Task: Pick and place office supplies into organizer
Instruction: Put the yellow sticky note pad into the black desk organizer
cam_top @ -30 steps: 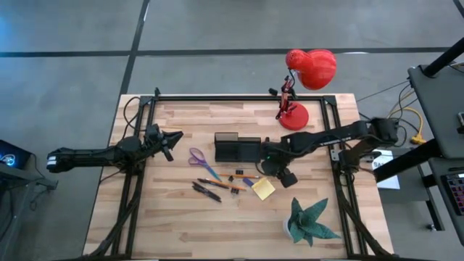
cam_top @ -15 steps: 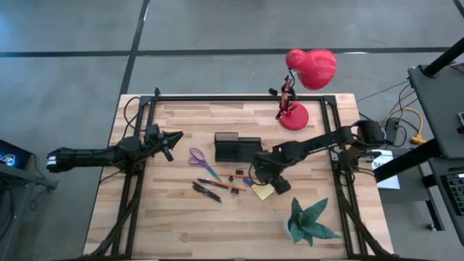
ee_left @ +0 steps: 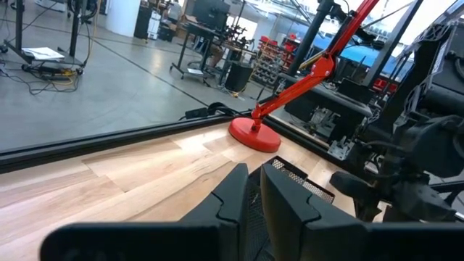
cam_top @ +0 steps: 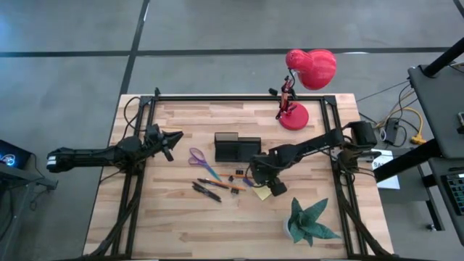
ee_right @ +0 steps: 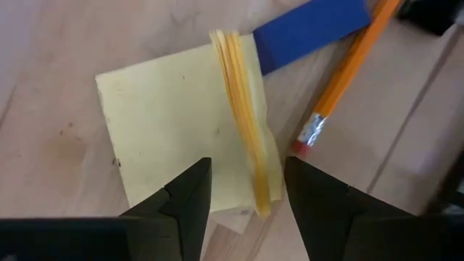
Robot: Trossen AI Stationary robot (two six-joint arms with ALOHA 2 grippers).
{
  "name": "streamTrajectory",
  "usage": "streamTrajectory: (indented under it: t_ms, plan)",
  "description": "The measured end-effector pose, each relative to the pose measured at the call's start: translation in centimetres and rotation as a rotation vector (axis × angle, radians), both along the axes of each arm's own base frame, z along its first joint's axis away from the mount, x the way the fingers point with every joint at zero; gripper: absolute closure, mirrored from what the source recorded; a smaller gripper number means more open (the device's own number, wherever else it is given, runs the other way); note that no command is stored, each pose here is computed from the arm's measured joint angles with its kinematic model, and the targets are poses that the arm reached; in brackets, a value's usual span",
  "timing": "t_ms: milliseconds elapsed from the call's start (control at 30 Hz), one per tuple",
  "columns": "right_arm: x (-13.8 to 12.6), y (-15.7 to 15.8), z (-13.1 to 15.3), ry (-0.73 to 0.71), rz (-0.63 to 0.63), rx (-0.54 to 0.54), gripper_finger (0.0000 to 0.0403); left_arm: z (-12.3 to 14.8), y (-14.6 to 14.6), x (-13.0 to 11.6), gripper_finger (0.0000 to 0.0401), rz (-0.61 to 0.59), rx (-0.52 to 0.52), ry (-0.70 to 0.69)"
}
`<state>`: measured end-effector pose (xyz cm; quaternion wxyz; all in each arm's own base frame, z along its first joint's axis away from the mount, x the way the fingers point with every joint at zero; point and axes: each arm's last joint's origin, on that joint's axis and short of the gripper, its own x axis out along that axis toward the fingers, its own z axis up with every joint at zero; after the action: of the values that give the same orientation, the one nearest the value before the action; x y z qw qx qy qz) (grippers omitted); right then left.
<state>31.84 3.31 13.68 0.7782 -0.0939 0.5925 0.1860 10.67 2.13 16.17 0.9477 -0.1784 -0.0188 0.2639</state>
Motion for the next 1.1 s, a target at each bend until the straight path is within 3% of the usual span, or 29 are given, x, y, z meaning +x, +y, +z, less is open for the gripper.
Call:
streamTrajectory:
  t_ms: [200,533,633,733,933,1100]
  plan:
    - [0.0,0.0,0.0,0.011,-0.029,0.006,0.0274,0.0,0.0,0.0,0.0376,0.0,0.0,0.0]
    - [-0.3,0.1,0.2,0.046,-0.055,0.048,0.038,0.0,0.0,0.0,0.0376,0.0,0.0,0.0]
    - [-0.3,-0.1,1.6,0.062,-0.117,0.149,0.0392,0.0,0.0,0.0,0.0376,0.0,0.0,0.0]
    - [-0.5,-0.8,4.6,-0.03,-0.198,0.177,0.0394,0.0,0.0,0.0,0.0376,0.0,0.0,0.001]
    - [-1.1,-3.7,9.5,-0.244,-0.4,0.07,0.0394,0.0,0.0,0.0,0.0376,0.0,0.0,-0.002]
    - [-1.2,-7.2,9.3,-0.27,-0.581,-0.078,0.0394,0.0,0.0,0.0,0.0376,0.0,0.0,-0.001]
